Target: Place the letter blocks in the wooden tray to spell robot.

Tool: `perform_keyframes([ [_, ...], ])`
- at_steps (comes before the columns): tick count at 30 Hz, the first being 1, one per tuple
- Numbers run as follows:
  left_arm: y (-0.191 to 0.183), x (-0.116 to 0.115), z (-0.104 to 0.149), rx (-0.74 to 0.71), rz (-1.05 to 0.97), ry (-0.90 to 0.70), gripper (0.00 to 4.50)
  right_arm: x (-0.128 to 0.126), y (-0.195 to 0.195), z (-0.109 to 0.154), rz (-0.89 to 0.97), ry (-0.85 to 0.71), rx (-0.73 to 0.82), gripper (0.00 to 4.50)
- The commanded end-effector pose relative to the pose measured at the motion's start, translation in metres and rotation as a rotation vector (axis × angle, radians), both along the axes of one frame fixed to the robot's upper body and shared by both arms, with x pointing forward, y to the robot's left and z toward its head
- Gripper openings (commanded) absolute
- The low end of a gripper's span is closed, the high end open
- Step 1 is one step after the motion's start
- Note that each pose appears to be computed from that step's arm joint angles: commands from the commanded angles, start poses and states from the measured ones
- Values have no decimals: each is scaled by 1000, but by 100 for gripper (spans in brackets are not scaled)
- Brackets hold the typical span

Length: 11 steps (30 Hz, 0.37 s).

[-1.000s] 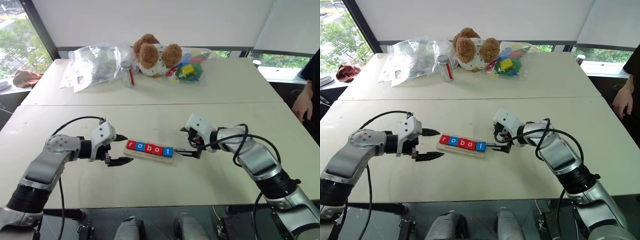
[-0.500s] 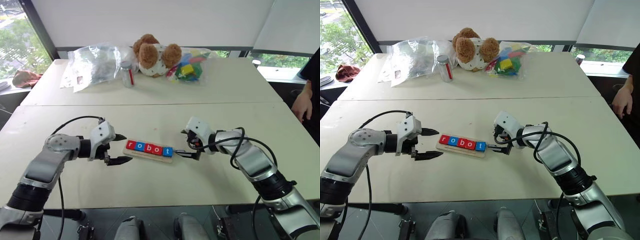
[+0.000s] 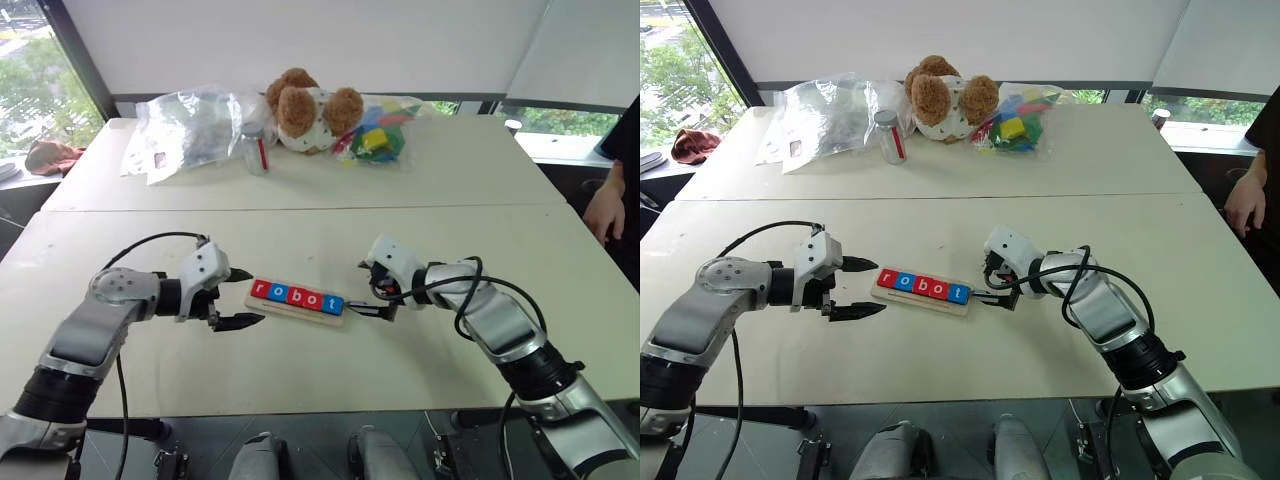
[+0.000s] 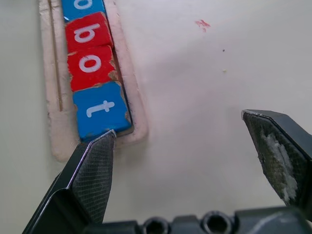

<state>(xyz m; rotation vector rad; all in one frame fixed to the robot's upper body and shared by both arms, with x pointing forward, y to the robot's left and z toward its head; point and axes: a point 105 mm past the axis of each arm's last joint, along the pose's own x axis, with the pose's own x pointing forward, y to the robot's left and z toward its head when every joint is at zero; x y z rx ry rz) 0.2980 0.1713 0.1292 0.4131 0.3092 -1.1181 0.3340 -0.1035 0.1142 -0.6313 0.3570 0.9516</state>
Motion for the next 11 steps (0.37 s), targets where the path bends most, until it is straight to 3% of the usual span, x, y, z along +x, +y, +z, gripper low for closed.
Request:
perform_keyframes([
  [1,26,-2,18,-48,92,-19,450,-15,-14,43,59,-48,145,447],
  [4,40,-12,15,-56,142,10,450,-41,-26,47,97,47,225,447],
  [11,69,-39,-1,-148,325,130,450,-101,-67,7,-1,369,186,447],
])
